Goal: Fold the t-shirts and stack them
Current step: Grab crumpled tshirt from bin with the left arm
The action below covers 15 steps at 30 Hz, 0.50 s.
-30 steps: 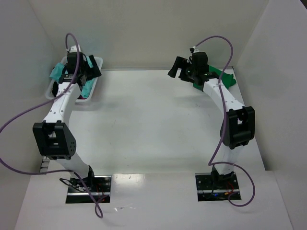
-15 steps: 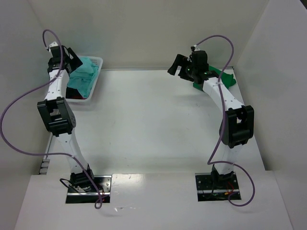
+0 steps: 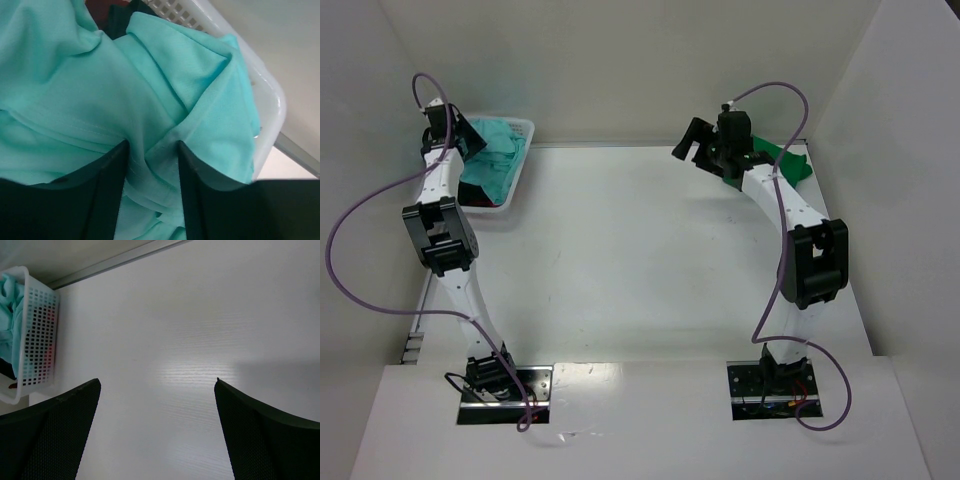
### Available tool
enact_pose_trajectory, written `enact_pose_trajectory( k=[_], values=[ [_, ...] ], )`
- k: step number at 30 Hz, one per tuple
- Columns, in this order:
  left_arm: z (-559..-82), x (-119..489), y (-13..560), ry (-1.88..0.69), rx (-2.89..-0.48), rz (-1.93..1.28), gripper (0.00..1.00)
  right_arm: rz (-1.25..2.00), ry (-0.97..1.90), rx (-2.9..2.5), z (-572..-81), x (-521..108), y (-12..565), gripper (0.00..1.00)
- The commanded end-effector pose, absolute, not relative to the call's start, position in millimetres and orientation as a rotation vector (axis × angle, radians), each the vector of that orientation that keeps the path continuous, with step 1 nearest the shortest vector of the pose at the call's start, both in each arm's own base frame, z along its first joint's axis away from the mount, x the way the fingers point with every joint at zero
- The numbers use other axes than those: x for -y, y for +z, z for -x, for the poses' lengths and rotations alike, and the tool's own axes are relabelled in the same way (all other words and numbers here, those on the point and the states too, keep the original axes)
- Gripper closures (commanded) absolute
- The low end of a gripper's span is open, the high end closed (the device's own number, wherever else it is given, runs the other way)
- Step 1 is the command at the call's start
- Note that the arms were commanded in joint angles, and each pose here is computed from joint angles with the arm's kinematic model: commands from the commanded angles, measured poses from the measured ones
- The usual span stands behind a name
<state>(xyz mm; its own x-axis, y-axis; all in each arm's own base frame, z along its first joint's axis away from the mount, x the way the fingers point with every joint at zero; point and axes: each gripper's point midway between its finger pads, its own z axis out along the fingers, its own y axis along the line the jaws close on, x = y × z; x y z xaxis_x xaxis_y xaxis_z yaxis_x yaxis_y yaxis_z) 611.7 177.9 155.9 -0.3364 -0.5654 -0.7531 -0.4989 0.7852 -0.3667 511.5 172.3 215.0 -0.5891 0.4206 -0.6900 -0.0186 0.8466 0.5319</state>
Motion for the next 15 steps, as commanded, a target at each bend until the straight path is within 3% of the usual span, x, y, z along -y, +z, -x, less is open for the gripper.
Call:
enact_pose_trajectory(
  k=[1,3,6,10,13,14,15],
  values=[
    [-629,-167,184,-0.163,-1.936,0.695,0.53,-0.296,0.631,-2.061,-514,-174,234,0.00],
    [-626,-164,189,-0.174,-1.936,0.688,0.82,-0.296,0.631,-2.061,-514,-174,234,0.00],
    [-622,-163,201,-0.174,-1.920,0.681,1.00,-0.294,0.634,-2.052,-516,-174,236,0.00],
    [-612,-147,239,-0.205,-1.895,0.627,1.00,-0.264,0.620,-2.043,-515,-173,240,0.00],
    [-590,-109,325,-0.179,-1.817,0.412,1.00,-0.220,0.608,-2.004,-517,-172,259,0.00],
    [-582,-68,366,-0.193,-1.787,0.269,1.00,-0.189,0.624,-1.965,-517,-174,281,0.00],
    [-574,-67,367,-0.181,-1.810,0.256,1.00,-0.188,0.624,-1.965,-517,-175,281,0.00]
  ],
)
